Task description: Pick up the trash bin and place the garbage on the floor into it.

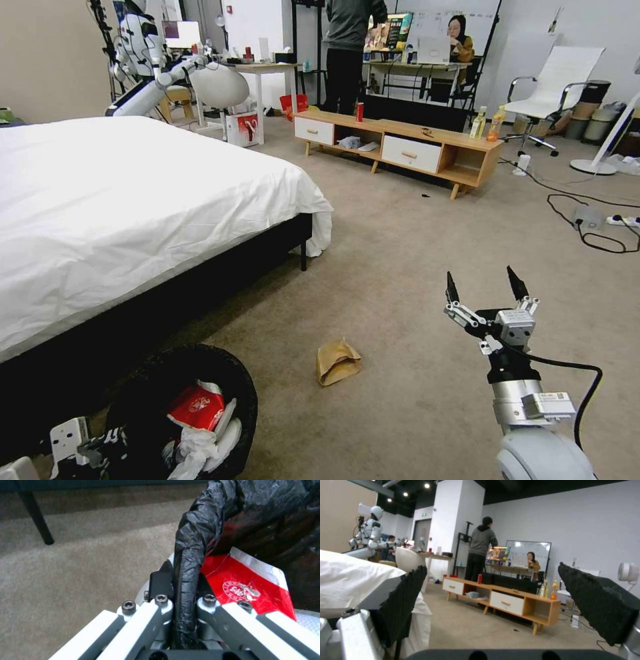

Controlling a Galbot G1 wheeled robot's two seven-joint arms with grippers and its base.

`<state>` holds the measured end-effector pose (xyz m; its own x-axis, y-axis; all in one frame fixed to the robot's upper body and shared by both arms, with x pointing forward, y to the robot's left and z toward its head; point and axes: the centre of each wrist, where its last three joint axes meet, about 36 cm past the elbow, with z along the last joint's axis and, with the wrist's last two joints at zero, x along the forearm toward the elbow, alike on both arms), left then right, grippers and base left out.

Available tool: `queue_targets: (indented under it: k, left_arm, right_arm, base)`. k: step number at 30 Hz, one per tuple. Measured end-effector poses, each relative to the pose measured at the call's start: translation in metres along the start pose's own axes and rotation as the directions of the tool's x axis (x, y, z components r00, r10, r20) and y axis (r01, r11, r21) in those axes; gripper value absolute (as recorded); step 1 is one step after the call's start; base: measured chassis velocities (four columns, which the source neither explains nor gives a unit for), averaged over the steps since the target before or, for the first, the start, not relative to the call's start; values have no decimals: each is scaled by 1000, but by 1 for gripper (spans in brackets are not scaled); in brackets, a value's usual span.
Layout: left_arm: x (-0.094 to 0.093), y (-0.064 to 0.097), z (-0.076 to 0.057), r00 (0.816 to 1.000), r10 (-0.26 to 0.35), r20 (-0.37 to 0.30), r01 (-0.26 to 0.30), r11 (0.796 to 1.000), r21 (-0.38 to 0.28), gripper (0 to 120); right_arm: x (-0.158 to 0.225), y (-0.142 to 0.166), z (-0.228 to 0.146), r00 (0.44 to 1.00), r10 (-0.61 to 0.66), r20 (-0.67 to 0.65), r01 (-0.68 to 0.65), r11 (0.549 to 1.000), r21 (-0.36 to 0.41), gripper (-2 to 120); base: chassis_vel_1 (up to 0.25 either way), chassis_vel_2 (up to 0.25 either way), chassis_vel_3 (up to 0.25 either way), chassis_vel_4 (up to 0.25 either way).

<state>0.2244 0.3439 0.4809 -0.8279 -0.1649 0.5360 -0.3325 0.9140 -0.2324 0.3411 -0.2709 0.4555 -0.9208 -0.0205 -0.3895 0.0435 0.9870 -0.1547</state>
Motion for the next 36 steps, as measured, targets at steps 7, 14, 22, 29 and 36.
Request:
queue_targets:
  k: [7,14,22,29,36]
  left_arm:
    - [0,1,0,1000,0,0,0,1000,0,3]
    - [0,1,0,1000,0,-1,0,1000,2,3]
    - [-2,0,1,1000,3,-2,-3,1000,5,3]
    - [-2,0,2,1000,2,-2,-2,1000,5,3]
    - [-2,0,2,1000,1,-1,-1,1000,5,3]
  right_arm:
    - [0,1,1,1000,1,-2,-1,1000,-1,100]
    - [0,1,4,1000,-1,-2,1,1000,-1,100]
    - [11,19,9,996,-89,-24,87,995,-51,100]
    - [14,31,14,992,-121,-40,117,989,-86,100]
    - [18,40,16,988,-143,-52,136,984,-112,100]
  base:
    - [-167,165,161,-169]
    - [-142,153,161,-175]
    - [-65,59,58,-68]
    - [0,0,0,0]
    - [0,0,0,0]
